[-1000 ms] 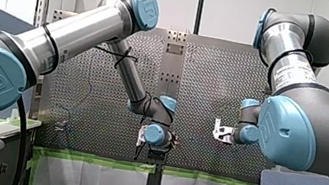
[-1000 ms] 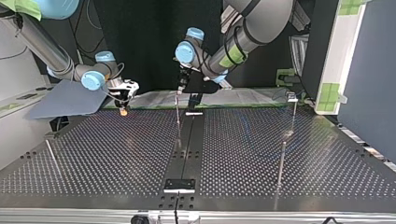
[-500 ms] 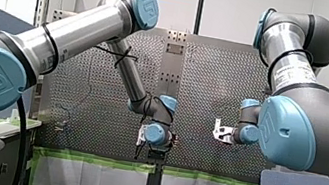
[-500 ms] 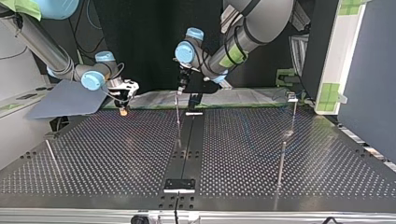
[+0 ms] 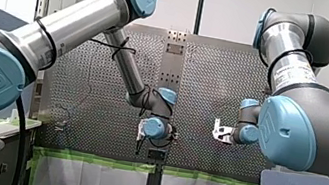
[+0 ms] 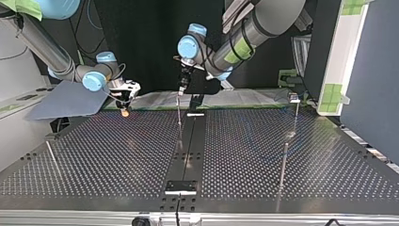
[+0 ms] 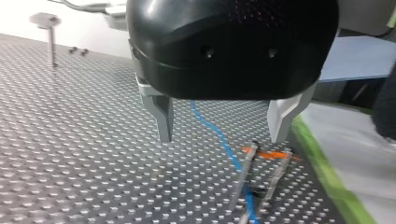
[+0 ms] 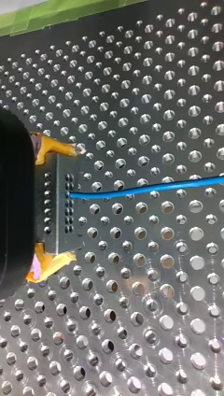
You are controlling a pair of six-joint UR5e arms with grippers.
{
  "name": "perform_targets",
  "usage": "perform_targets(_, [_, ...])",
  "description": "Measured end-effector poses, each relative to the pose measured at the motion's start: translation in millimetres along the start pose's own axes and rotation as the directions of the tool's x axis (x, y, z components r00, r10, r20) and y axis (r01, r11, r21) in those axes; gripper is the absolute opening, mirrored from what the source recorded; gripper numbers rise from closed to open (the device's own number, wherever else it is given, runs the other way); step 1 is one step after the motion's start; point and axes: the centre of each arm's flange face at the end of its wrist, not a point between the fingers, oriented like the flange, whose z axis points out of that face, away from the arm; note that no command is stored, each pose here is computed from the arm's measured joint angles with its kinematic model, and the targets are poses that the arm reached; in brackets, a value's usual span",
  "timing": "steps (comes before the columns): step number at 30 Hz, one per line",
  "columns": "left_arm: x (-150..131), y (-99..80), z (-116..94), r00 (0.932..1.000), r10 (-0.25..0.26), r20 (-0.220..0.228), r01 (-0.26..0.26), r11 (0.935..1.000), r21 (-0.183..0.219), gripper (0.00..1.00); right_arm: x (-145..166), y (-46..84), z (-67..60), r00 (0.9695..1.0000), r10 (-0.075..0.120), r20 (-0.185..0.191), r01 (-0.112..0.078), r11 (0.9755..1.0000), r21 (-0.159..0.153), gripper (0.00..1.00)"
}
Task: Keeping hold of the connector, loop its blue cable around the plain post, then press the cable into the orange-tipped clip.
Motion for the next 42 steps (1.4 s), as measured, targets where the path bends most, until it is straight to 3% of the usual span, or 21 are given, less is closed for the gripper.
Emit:
perform_targets(6, [-23, 12.1, -14, 0.9962, -0.057, 0.065, 0.061, 0.9969, -0.050, 0.99, 0, -1.6, 0.0, 1.0000, -0.001, 0.000, 0.001, 1.0000, 0.002, 0.00])
perform_targets(11, [-37, 26.0, -27, 0.9900, -0.106, 0.094, 0.115, 0.9889, -0.095, 0.99, -1, -3.1, -0.5, 1.0000, 0.000, 0.006, 0.000, 1.0000, 0.004, 0.00])
perform_targets(17, [-54, 30.8, -48, 0.9777, -0.162, 0.134, 0.175, 0.9800, -0.094, 0.99, -1, -5.5, -0.6, 1.0000, 0.000, 0.008, 0.000, 1.0000, 0.007, 0.00])
perform_targets(33, [-82, 48.2, -101, 0.9691, -0.191, 0.155, 0.207, 0.9745, -0.088, 0.99, -1, -6.8, -0.6, 1.0000, -0.001, 0.008, 0.001, 1.0000, 0.009, 0.00])
perform_targets(42, [-97, 57.8, -135, 0.9572, -0.218, 0.191, 0.235, 0.9692, -0.073, 0.99, -1, -6.9, -0.6, 1.0000, -0.001, 0.008, 0.001, 1.0000, 0.009, 0.00])
